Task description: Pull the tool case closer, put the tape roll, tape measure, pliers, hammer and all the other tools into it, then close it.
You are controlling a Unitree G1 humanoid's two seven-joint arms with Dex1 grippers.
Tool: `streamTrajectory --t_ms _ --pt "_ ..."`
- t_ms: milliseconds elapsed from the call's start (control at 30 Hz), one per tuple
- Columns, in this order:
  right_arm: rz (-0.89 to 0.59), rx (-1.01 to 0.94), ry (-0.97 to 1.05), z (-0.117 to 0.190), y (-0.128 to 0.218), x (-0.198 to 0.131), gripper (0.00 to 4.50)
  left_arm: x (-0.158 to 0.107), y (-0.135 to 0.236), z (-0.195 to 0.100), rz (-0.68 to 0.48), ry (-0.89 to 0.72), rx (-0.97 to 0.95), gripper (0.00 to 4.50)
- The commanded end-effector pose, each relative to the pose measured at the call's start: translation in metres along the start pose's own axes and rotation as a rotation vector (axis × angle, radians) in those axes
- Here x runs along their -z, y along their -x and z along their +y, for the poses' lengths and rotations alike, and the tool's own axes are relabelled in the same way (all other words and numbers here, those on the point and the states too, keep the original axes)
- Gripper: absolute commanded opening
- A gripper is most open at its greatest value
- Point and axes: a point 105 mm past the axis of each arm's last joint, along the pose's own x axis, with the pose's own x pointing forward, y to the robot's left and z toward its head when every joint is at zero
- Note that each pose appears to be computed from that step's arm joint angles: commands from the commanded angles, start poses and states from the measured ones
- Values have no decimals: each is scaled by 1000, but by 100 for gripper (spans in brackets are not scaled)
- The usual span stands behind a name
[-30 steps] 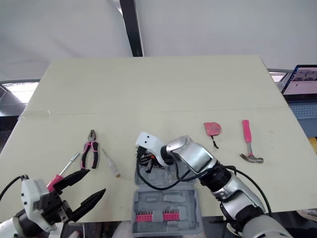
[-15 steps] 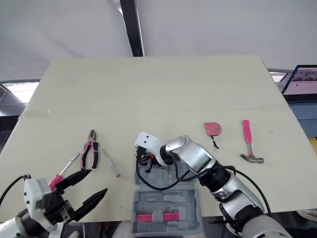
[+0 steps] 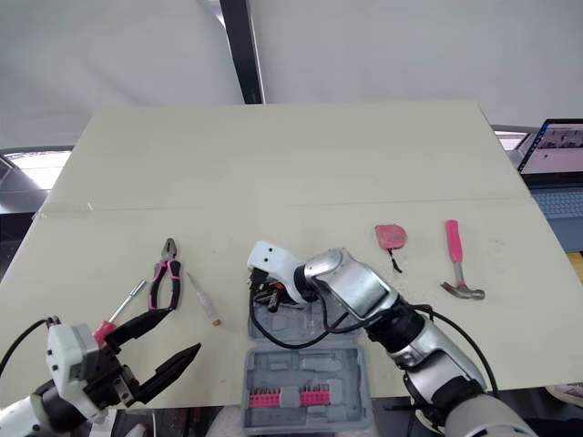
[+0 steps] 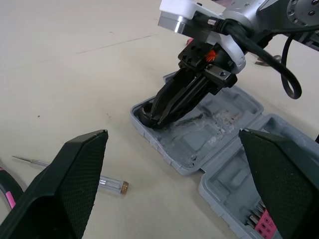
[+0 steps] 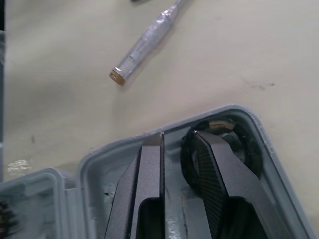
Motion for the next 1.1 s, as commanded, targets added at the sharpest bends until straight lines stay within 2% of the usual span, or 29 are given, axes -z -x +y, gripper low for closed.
streamTrajectory --t_ms 33,267,533,1100 --pt "-91 -32 14 7 15 -19 100 -9 -2 -8 -25 -21 28 450" --pt "-167 12 -14 -1 20 -15 100 -9 -4 -9 -27 -17 32 450" --pt "-258 38 -37 -4 9 -12 100 -10 -5 -8 -27 -13 39 450" --pt "-257 65 -50 -18 -8 1 100 -8 1 -7 -12 -2 16 450"
